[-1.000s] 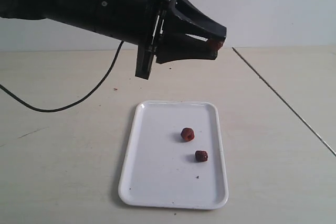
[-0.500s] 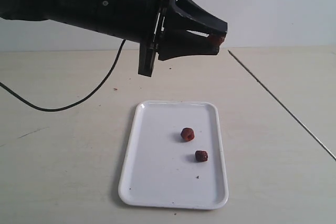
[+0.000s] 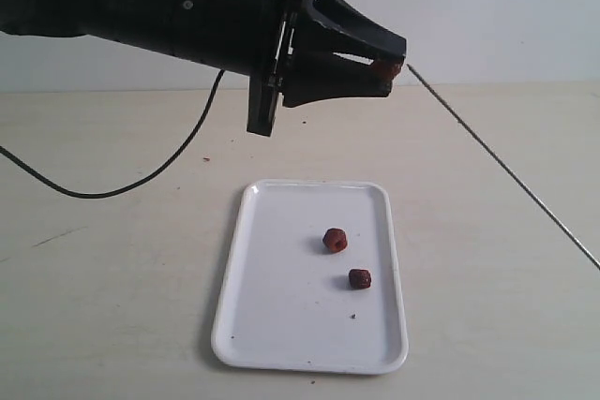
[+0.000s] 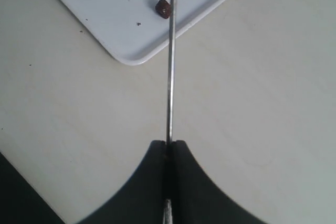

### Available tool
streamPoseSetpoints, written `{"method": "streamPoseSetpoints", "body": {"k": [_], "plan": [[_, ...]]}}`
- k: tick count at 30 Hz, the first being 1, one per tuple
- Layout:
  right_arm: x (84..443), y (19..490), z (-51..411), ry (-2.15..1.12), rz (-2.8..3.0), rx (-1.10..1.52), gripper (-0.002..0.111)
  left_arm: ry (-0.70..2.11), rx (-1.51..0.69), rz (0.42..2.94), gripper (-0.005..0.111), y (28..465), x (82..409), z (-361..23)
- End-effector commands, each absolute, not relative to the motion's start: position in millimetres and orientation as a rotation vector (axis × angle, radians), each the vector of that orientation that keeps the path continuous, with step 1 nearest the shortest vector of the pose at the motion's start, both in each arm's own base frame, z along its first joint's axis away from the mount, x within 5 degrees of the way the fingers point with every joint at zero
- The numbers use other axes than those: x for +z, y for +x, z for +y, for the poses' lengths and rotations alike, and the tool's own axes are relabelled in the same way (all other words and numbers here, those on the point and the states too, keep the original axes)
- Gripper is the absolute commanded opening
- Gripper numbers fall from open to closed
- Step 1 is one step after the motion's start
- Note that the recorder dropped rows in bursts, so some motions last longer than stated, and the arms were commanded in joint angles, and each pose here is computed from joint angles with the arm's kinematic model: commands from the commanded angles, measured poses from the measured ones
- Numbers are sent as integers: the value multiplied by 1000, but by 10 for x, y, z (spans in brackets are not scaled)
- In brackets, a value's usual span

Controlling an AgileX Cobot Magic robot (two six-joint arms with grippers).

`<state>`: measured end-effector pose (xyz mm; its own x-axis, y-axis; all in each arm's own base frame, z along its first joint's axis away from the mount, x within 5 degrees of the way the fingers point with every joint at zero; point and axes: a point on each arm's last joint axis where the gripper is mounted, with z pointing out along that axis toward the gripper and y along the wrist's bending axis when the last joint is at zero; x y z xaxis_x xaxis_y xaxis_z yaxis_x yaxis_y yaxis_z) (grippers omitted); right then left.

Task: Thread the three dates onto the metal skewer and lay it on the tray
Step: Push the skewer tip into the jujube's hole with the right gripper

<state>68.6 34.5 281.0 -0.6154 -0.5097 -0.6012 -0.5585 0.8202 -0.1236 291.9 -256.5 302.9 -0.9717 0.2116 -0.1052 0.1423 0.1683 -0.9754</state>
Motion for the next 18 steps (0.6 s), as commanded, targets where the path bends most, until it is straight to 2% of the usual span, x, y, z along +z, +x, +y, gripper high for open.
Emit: {"method": "streamPoseSetpoints", "body": {"k": [1, 18], "plan": [[2832, 697, 335, -782, 2342, 78, 0, -355, 1980, -2346, 30, 2918, 3045, -2565], [2810, 835, 406, -764, 2351, 67, 0, -396, 1965, -2370, 30, 2883, 3089, -2543]]}}
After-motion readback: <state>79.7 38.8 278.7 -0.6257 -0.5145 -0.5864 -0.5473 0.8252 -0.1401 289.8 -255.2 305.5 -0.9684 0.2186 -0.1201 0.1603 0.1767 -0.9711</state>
